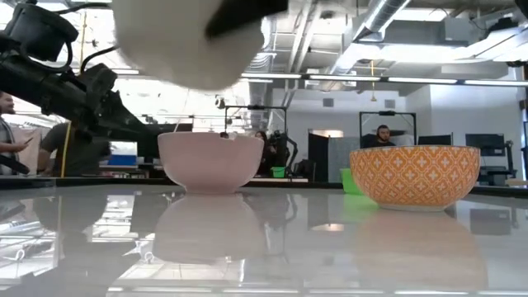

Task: Nest bowls inside each other
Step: Stack the gray bowl on the light pink bowl

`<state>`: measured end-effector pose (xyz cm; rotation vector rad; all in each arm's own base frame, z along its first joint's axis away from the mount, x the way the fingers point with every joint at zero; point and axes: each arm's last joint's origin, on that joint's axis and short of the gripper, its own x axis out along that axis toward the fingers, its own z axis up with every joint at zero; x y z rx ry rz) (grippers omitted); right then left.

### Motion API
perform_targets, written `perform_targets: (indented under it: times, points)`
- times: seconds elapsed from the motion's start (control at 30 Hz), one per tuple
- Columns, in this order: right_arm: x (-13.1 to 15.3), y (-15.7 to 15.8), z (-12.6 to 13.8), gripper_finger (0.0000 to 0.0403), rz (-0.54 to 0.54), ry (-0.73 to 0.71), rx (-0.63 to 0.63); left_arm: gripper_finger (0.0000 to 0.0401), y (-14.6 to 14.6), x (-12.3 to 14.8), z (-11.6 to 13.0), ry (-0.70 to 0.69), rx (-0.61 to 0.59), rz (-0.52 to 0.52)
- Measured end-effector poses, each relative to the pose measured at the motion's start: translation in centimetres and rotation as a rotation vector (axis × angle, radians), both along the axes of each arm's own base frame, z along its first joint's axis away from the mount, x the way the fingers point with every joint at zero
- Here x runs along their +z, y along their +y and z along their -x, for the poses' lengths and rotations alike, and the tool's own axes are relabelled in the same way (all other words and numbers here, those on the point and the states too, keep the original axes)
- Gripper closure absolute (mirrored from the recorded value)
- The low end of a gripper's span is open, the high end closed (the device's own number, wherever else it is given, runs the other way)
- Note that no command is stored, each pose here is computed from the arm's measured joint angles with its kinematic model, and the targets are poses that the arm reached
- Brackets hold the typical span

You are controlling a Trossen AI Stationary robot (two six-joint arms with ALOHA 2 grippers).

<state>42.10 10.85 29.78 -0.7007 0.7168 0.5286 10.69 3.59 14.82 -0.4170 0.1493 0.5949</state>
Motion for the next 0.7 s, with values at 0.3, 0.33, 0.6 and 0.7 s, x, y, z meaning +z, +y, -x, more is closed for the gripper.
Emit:
perform_targets:
  times: [0.3, 0.33, 0.6, 0.7]
  points:
    - [0.2, -10.1, -1.3, 0.0396, -0.043, 0.004, -0.345, 0.0243, 0.0, 0.0, 0.0, -0.002, 0.017, -0.004]
    - [-0.7, -11.1, -1.7, 0.0396, -0.043, 0.020, -0.371, 0.0244, 0.0, 0.0, 0.0, -0.002, 0.016, -0.004]
    - [-6.2, -15.8, -4.1, 0.0396, -0.026, 0.095, -0.482, 0.0243, 0.0, 0.0, 0.0, -0.002, 0.019, -0.004]
    - [-6.6, -15.9, -4.4, 0.0396, -0.029, 0.087, -0.485, 0.0243, 0.1, 0.0, 0.0, 0.003, 0.018, -0.012]
